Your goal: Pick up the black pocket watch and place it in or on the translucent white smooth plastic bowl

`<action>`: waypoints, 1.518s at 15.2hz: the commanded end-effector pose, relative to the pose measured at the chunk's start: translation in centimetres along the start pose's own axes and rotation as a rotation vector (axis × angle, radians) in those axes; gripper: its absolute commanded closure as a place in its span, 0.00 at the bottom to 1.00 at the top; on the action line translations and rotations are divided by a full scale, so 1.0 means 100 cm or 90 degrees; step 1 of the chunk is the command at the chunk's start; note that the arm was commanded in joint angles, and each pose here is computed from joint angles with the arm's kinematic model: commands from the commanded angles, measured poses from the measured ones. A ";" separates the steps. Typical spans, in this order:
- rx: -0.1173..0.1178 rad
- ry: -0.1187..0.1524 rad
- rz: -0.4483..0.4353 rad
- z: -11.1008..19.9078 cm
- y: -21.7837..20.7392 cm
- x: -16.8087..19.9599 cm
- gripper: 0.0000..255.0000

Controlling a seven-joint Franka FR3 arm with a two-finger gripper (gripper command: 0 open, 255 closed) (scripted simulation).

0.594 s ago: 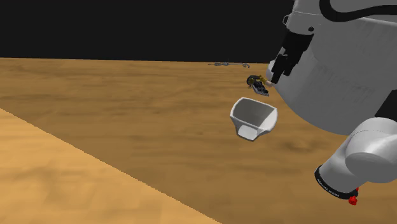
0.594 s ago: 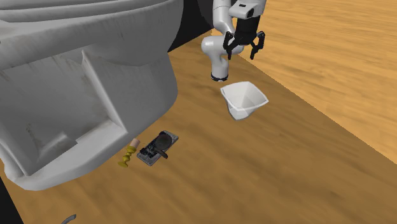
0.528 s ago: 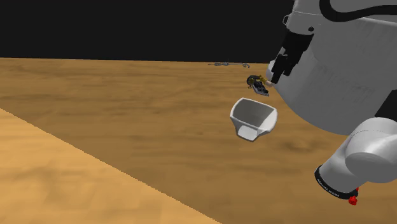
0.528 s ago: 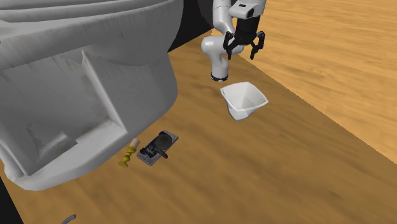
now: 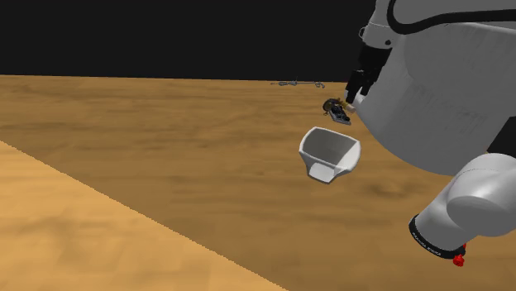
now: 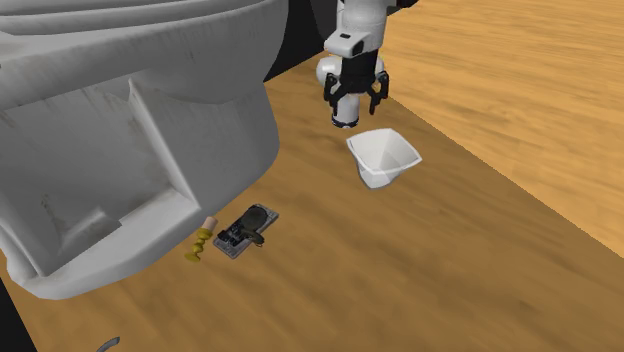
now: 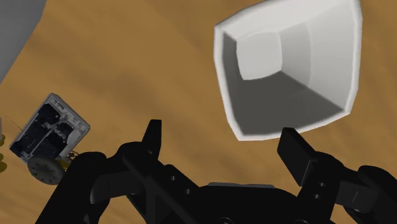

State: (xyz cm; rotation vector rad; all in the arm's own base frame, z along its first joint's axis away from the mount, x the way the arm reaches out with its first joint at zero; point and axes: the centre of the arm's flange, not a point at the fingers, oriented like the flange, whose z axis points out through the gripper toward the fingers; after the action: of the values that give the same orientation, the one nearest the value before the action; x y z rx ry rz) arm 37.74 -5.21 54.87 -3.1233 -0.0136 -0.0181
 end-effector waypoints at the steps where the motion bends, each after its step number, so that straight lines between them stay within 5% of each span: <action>1: 0.004 0.000 0.001 0.009 0.021 0.015 0.00; 23: 0.053 -0.007 0.014 0.120 0.251 0.174 0.00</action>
State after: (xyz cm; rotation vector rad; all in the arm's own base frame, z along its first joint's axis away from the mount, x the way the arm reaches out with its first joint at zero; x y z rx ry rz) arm 54.94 -28.81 43.17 -3.0445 0.0212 0.0000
